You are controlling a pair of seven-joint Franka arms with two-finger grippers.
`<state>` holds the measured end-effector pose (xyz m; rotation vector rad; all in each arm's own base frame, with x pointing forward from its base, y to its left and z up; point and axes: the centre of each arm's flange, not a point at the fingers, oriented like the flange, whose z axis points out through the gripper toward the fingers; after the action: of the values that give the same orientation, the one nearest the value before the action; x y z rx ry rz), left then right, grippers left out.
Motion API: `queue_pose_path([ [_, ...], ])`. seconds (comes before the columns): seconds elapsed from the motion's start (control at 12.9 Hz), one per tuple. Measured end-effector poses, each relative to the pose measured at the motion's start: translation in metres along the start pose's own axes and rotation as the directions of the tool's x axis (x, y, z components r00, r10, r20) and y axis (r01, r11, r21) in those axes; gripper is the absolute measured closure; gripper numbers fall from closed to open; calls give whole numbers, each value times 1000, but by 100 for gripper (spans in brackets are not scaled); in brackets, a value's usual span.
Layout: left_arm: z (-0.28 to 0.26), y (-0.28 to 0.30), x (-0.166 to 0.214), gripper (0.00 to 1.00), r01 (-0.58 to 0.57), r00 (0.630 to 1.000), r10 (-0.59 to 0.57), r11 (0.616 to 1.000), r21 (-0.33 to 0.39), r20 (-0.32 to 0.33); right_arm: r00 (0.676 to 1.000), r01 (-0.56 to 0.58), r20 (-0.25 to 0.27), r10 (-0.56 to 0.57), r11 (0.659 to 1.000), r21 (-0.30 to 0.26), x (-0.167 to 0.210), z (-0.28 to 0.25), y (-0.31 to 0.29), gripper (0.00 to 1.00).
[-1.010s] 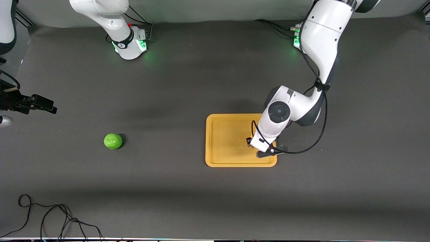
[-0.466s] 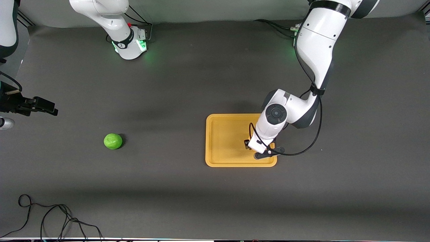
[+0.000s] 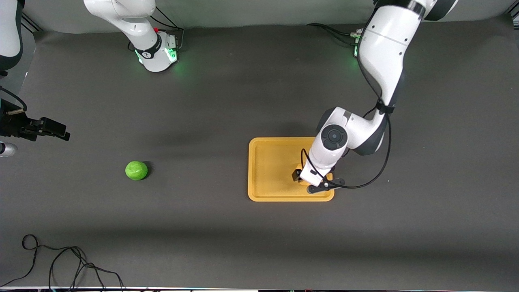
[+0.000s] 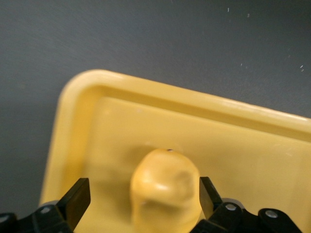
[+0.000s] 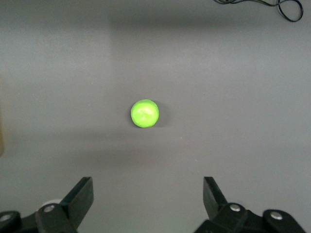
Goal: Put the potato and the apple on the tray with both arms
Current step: 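Open the left gripper and withdraw while the right gripper reaches the apple, then lower the right gripper around the green apple and close it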
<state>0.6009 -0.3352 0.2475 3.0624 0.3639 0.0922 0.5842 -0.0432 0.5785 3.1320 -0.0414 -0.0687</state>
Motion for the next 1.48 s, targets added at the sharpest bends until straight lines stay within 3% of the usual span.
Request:
queue_pose_path([
  [0.23,-106,-32,17,0,-61,997,58,996,58,51,1000,1,-17,-1,1000,1,3,5,-1,0],
  [0.47,-222,-118,46,2,-181,976,168,979,90,136,999,19,-49,-19,1000,7,11,39,-13,0],
  [0.62,-291,-191,71,2,-266,949,247,961,76,195,997,39,-72,-39,999,5,13,77,-25,0],
  [0.78,-338,-256,91,4,-331,926,315,943,46,209,993,40,-109,-40,999,3,11,123,-26,0],
  [1.09,-370,-340,109,4,-368,909,357,930,12,216,980,49,-192,-48,999,-1,-7,220,-32,0],
  [1.48,-380,-357,112,4,-345,918,334,938,14,215,983,51,-178,-51,999,-3,-8,303,-34,0],
])
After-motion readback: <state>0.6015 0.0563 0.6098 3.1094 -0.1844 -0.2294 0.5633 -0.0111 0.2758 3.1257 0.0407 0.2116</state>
